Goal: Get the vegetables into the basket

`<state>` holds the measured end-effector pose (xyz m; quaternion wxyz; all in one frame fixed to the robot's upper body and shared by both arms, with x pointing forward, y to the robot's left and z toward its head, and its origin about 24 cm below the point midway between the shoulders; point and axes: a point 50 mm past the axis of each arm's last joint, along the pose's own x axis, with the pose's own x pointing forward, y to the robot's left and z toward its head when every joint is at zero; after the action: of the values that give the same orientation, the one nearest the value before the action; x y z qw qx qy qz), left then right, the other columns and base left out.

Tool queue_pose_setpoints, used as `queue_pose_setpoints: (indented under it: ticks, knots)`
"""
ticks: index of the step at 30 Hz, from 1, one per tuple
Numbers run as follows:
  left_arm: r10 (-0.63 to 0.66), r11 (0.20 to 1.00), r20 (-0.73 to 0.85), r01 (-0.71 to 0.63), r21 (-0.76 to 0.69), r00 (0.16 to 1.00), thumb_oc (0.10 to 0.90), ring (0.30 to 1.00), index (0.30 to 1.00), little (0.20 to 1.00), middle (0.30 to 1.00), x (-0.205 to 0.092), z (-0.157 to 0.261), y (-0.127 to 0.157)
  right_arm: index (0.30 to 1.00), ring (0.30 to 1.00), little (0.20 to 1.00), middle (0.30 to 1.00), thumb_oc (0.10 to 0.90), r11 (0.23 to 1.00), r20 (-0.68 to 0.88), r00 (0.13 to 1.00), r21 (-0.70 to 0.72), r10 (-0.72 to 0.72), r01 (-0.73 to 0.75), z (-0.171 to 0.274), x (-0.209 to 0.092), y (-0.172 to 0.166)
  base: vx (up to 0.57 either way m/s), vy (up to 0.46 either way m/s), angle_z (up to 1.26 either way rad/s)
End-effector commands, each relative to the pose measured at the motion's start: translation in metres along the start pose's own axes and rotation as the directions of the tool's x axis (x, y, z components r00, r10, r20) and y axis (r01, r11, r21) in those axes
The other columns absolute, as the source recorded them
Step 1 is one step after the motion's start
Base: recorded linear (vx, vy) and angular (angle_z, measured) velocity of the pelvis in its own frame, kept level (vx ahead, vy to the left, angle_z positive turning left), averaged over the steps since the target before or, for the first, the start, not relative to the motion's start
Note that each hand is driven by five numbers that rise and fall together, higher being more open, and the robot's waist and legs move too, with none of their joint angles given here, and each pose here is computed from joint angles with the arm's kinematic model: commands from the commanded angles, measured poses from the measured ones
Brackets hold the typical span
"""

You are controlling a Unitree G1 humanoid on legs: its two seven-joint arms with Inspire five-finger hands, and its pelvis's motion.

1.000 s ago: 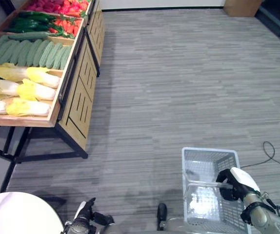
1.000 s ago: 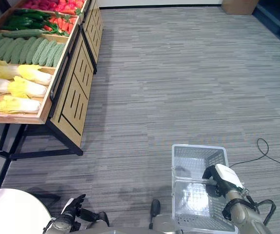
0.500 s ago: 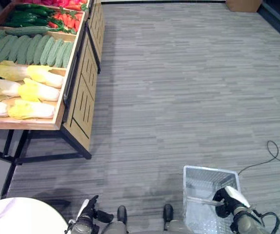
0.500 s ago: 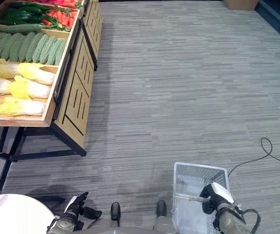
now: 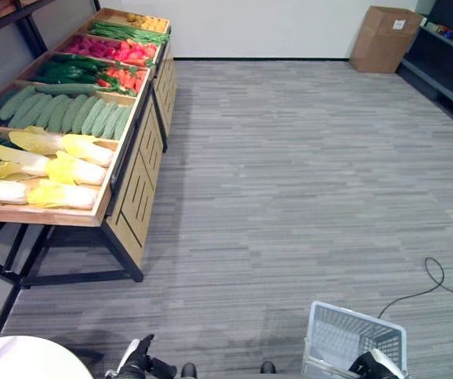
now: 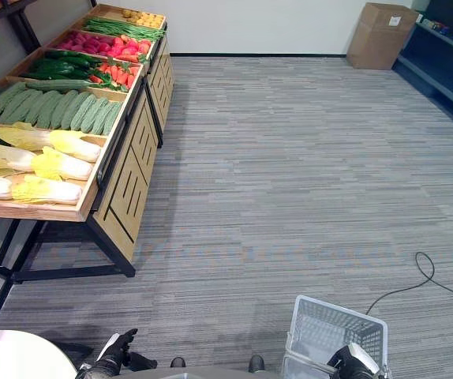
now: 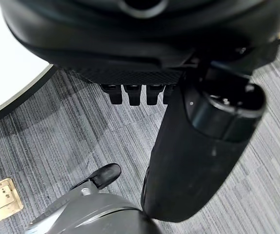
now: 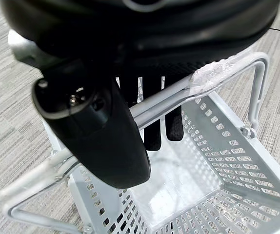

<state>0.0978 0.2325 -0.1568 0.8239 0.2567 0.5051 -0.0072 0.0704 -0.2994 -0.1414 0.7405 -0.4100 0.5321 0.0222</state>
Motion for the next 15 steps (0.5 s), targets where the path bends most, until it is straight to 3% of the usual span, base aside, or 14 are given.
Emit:
queue_pose_setpoints:
  ticks: [1, 7, 15]
  knots:
    - [0.049, 0.998, 0.059, -0.051, 0.027, 0.997, 0.9, 1.0, 1.0, 1.0, 1.0, 0.008, 0.024, 0.012, 0.3, 0.3, 0.3, 0.3, 0.4, 0.993, 0.09, 0.99, 0.068, -0.107, 0.101, 0.031, 0.009, -0.029, -0.03, -0.204, 0.13]
    - [0.089, 0.996, 0.063, -0.089, -0.016, 0.994, 0.9, 1.0, 1.0, 1.0, 1.0, 0.009, 0.031, 0.018, 0.3, 0.3, 0.3, 0.3, 0.4, 0.982, 0.087, 0.981, 0.091, -0.176, 0.168, 0.027, 0.01, -0.046, 0.01, -0.226, 0.2]
    - [0.1, 0.995, 0.032, -0.099, -0.033, 0.995, 0.9, 1.0, 1.0, 1.0, 1.0, 0.008, 0.024, 0.014, 0.3, 0.3, 0.3, 0.3, 0.4, 0.974, 0.118, 0.969, 0.09, -0.217, 0.207, 0.032, 0.009, -0.055, 0.14, -0.01, 0.2]
